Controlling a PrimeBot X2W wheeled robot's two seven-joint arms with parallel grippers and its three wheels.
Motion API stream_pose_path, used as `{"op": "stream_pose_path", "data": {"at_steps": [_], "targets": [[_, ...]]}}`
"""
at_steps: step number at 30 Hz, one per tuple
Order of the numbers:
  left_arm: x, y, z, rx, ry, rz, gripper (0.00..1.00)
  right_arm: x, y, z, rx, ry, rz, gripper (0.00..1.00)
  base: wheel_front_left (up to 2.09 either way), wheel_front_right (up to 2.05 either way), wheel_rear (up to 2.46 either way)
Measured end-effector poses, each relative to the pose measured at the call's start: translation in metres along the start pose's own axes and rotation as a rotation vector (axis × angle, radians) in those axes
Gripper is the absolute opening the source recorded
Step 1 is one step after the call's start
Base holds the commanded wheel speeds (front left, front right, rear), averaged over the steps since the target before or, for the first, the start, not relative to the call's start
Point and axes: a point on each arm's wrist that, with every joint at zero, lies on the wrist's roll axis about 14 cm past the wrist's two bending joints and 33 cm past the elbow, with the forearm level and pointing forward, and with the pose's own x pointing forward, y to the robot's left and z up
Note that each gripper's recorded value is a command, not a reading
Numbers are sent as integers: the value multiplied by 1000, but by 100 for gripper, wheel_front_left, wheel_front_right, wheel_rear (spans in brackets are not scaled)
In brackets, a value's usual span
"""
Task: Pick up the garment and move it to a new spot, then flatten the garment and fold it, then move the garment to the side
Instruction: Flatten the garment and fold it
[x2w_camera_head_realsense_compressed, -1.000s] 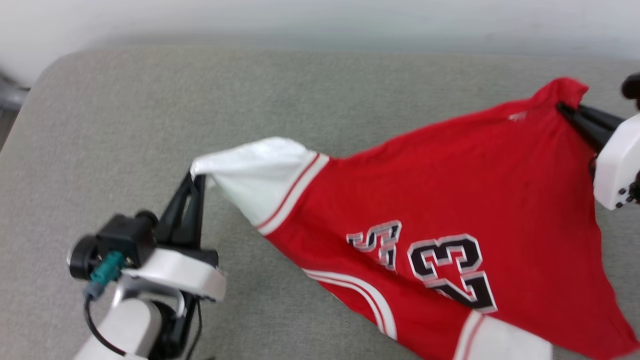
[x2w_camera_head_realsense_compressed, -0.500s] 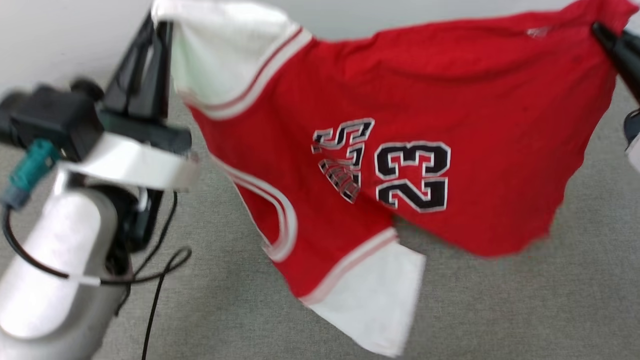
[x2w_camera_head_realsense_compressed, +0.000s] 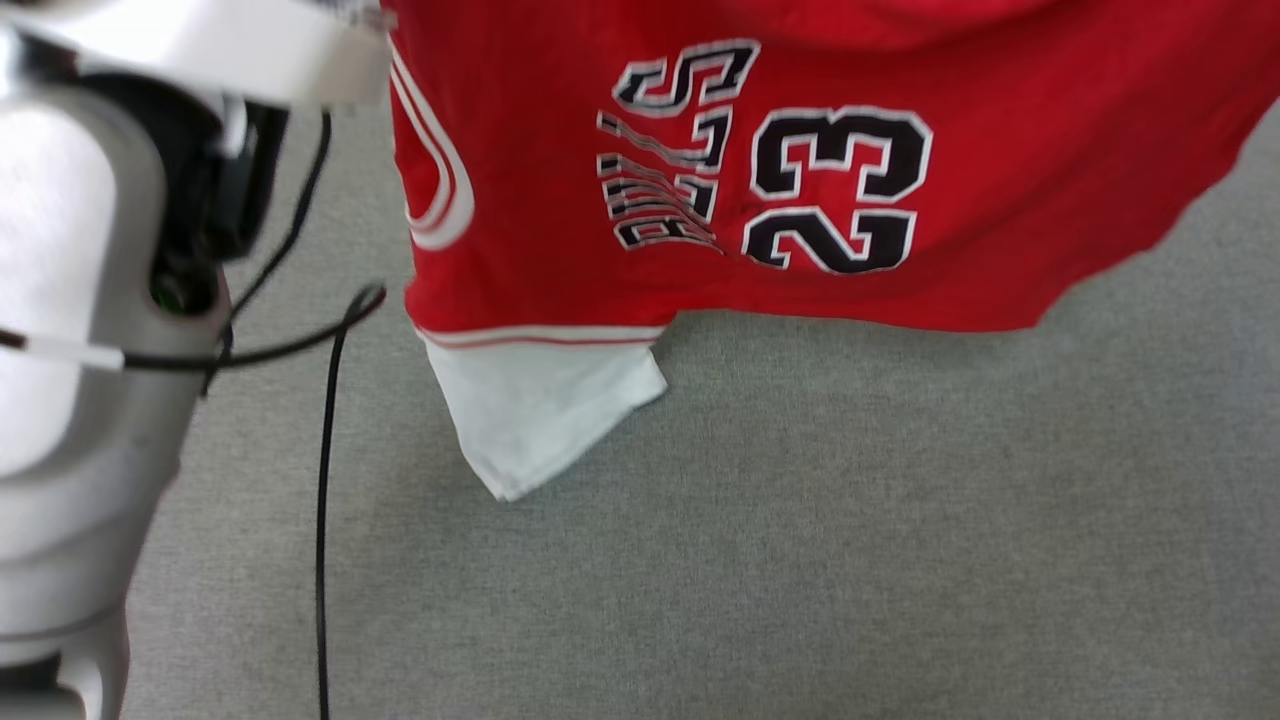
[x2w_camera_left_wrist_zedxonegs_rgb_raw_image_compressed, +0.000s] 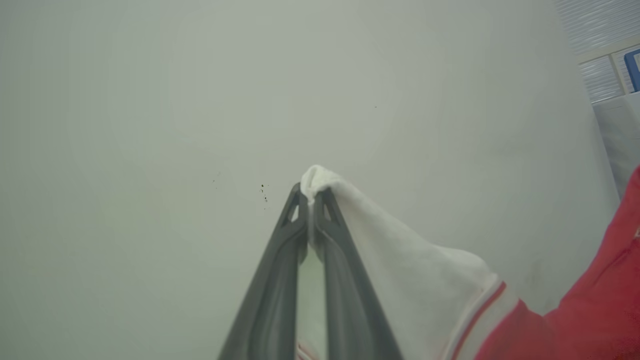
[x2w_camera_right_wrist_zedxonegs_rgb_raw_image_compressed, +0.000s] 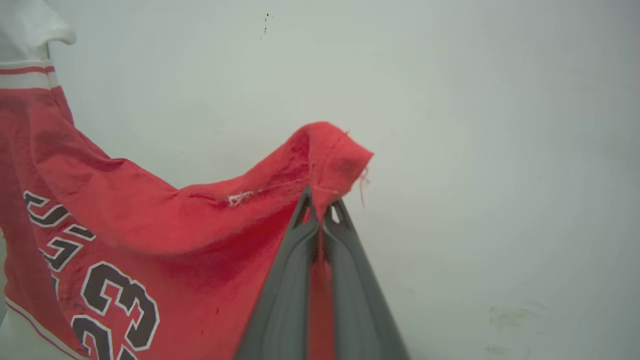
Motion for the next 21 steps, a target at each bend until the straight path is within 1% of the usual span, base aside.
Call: {"op": "stream_pose_path", "data": {"at_steps": [4, 12, 18, 21], "targets": [[23, 2, -6, 7, -13, -16, 0, 18, -9, 1, -14, -8, -14, 0, 0, 0, 0], [76, 14, -40, 34, -20, -29, 0, 72, -39, -18, -57, 10, -69, 0, 0, 0, 0], [112, 31, -68, 65, -27, -9, 0, 113, -60, -30, -88, -7, -112, 0, 0, 0, 0], [127, 36, -77, 74, -39, -6, 0, 130, -69, -29, -105, -35, -132, 0, 0, 0, 0]]}}
